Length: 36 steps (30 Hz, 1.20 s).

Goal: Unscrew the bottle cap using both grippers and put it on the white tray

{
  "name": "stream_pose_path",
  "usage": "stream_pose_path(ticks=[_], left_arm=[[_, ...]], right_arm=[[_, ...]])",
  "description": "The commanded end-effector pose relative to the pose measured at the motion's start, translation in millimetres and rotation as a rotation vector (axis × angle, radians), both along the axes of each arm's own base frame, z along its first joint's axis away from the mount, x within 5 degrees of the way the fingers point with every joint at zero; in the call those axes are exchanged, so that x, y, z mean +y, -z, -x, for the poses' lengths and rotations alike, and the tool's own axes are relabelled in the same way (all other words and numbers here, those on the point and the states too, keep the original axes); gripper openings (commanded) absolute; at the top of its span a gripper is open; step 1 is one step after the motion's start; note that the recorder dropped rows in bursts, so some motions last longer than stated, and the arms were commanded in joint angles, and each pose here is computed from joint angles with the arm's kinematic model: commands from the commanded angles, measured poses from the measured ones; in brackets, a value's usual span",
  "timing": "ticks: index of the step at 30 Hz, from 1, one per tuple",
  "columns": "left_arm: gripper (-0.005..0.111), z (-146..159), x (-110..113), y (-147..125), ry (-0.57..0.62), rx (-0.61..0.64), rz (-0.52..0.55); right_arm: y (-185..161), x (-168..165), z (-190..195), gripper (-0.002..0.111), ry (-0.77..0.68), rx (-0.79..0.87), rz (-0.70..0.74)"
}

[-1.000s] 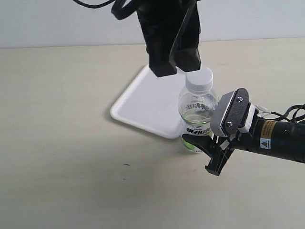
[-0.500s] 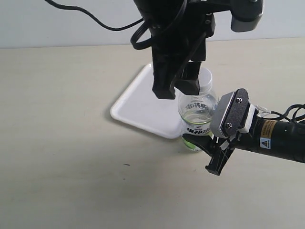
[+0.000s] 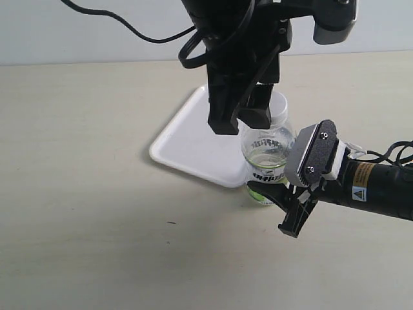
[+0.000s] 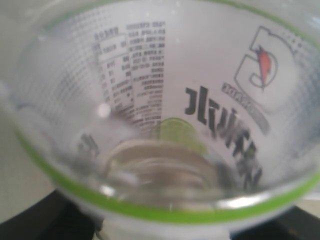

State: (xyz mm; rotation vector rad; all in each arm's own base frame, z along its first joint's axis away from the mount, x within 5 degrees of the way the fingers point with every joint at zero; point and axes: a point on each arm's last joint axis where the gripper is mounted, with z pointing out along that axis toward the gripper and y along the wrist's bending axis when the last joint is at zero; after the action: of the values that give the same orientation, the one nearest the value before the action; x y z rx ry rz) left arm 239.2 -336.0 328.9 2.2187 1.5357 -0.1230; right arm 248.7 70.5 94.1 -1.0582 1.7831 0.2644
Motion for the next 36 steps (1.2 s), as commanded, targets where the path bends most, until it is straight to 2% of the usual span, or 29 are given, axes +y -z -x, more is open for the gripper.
stream_pose_path(ticks=[1, 12, 15, 21, 22, 27, 36], left_arm=[[0.060, 0.6, -1.8, 2.3, -0.005, 0.016, -0.005], [0.057, 0.6, -1.7, 2.1, -0.008, 0.017, -0.005], [0.043, 0.6, -1.7, 2.1, -0.008, 0.017, -0.005], [0.003, 2.1, -2.8, 1.9, -0.007, 0.035, 0.009], [0.000, 2.6, -3.2, 1.8, -0.003, 0.039, 0.012], [0.000, 5.5, -5.2, 1.4, -0.016, 0.071, 0.033], [0.000, 10.4, -8.8, 1.4, -0.232, 0.173, 0.067]], right_arm=[[6.3, -3.9, 2.0, 0.000, 0.011, 0.046, 0.064], [6.3, -3.9, 2.0, 0.000, 0.011, 0.046, 0.064], [6.3, -3.9, 2.0, 0.000, 0.011, 0.046, 0.064], [6.3, -3.9, 2.0, 0.000, 0.011, 0.046, 0.064], [6.3, -3.9, 2.0, 0.000, 0.011, 0.046, 0.064], [6.3, -3.9, 2.0, 0.000, 0.011, 0.046, 0.064], [5.9, -3.6, 1.8, 0.000, 0.019, 0.052, 0.050]])
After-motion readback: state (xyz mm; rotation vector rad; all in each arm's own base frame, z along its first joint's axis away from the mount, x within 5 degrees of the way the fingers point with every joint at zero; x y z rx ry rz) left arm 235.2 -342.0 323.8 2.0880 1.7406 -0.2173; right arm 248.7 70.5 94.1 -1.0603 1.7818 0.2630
